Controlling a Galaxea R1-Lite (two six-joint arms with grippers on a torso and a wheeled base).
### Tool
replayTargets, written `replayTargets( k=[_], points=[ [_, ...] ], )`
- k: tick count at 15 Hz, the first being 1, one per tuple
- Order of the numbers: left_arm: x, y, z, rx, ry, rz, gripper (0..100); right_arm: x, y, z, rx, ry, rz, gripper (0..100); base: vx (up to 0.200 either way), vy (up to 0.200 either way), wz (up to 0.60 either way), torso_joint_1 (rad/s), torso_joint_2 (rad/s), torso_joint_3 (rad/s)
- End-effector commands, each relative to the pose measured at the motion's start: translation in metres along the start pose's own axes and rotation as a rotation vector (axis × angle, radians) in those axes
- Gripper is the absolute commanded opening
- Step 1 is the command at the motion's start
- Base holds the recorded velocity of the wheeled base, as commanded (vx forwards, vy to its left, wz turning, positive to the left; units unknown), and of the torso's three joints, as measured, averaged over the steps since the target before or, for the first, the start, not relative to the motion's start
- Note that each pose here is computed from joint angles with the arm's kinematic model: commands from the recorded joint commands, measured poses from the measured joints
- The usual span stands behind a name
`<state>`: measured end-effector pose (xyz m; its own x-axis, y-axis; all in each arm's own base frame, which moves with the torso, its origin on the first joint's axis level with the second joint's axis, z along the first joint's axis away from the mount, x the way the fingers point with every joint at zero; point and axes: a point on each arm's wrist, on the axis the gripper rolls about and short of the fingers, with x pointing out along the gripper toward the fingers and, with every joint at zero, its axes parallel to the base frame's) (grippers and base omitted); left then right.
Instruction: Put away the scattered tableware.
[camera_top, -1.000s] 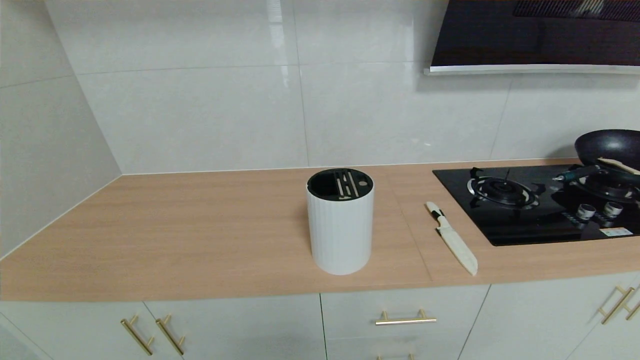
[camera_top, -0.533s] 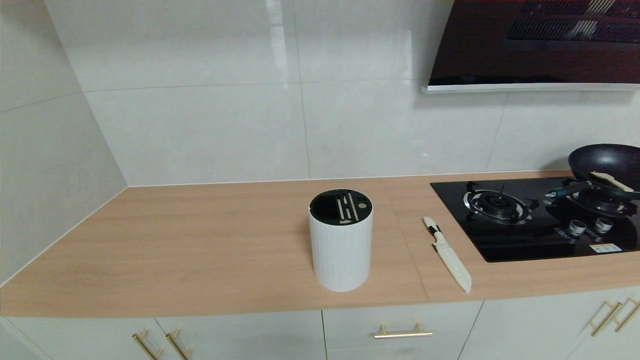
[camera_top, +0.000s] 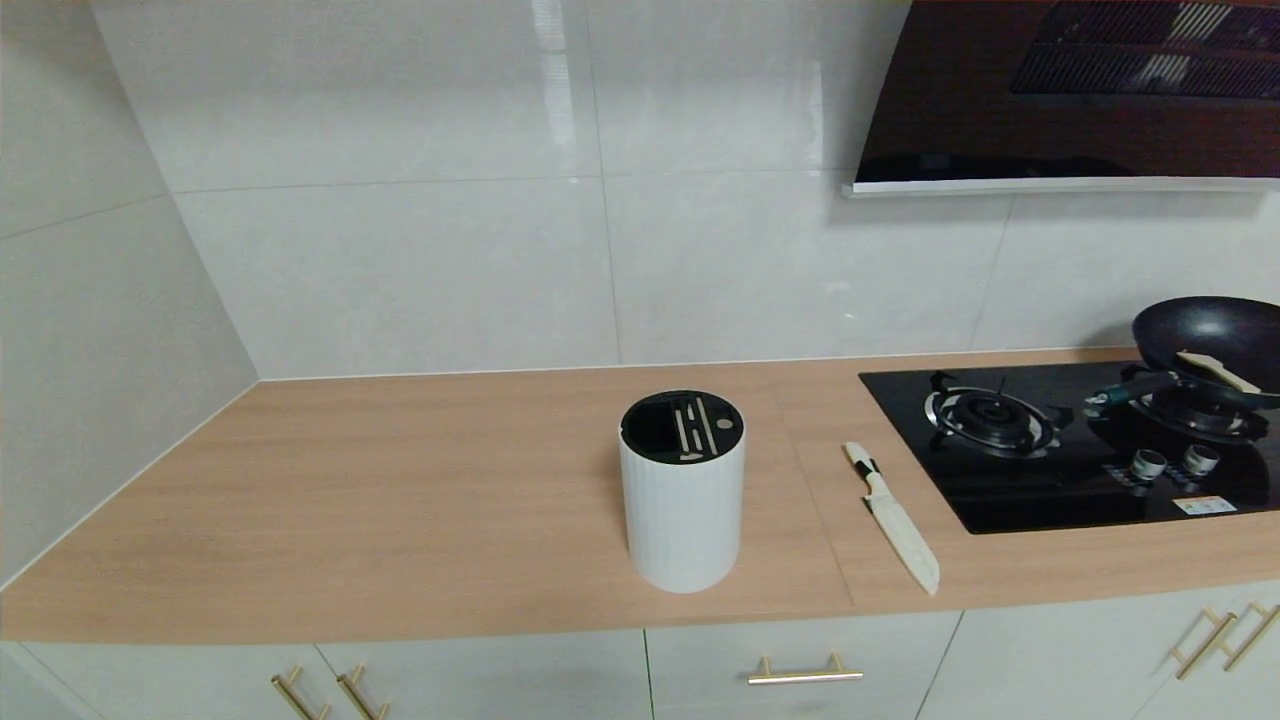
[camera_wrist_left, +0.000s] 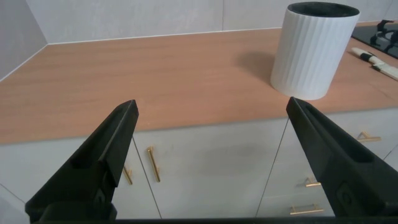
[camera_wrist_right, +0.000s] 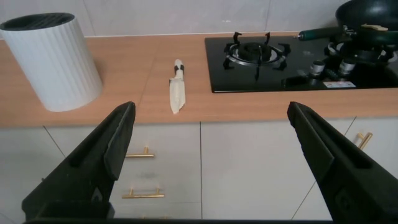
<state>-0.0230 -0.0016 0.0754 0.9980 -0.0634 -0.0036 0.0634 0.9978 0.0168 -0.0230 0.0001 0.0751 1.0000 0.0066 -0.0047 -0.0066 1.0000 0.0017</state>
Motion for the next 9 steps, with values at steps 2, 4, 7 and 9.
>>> replayTargets(
  k=[2,4,7,9],
  points=[
    [0.000,0.000,0.000,0.000,0.001,0.000,100,0.000,0.000,0.000,-0.003,0.001,0.001,100,0.000,0.000,0.00,0.000,0.00,0.000],
    [0.000,0.000,0.000,0.000,-0.001,0.001,100,0.000,0.000,0.000,-0.014,0.001,-0.004,100,0.000,0.000,0.00,0.000,0.00,0.000],
    [0.000,0.000,0.000,0.000,-0.001,0.001,100,-0.005,0.001,0.057,-0.071,-0.087,0.033,100,0.000,0.000,0.00,0.000,0.00,0.000],
    [0.000,0.000,0.000,0.000,0.001,0.000,100,0.008,0.002,0.105,0.034,-0.059,0.120,100,0.000,0.000,0.00,0.000,0.00,0.000]
  ],
)
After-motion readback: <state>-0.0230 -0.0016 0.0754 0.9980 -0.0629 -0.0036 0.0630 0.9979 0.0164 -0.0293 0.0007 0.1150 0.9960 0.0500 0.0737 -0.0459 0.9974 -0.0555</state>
